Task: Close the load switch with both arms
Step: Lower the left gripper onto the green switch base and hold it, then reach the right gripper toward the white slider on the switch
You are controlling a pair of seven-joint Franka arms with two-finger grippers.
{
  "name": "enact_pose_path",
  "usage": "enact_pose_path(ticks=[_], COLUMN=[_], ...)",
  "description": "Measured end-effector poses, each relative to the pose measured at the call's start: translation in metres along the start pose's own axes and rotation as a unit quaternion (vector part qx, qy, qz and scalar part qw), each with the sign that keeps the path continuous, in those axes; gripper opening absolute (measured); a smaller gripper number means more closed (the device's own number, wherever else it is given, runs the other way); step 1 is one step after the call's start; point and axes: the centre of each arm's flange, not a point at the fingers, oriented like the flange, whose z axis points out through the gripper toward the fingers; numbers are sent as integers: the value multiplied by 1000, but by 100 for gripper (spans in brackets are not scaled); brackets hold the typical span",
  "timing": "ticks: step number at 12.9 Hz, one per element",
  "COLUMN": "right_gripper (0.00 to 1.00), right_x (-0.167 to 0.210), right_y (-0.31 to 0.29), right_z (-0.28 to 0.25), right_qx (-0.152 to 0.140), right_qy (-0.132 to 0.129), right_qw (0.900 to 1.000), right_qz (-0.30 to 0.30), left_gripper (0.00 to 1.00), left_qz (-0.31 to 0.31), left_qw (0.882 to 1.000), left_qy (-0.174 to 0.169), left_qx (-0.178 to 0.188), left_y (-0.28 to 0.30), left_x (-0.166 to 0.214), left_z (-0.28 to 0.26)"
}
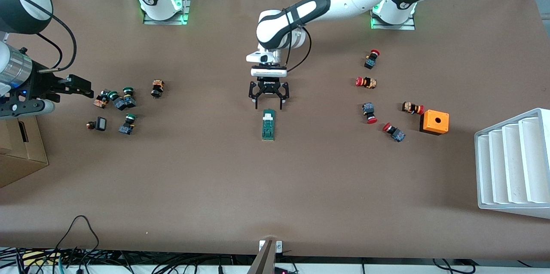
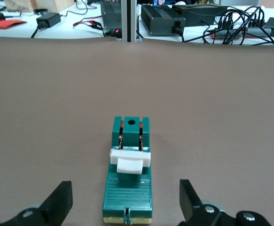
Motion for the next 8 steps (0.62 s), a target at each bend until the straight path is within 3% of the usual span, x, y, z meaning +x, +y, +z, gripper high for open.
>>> enact_pose_path(ticks=[4,8], right_gripper=[100,100], right_x=[8,43], right_y=[-15,-64], right_z=[10,25], right_qx=[3,28], right_qy=[-5,-3], right_qw=[1000,999], right_qz=[-7,31], left_gripper=[100,100], left_qz=[17,34], left_qw=[999,998], left_qy=[26,42], left_qx=[-9,-20], left_y=[3,5], left_x=[-14,-36], left_z=[7,16])
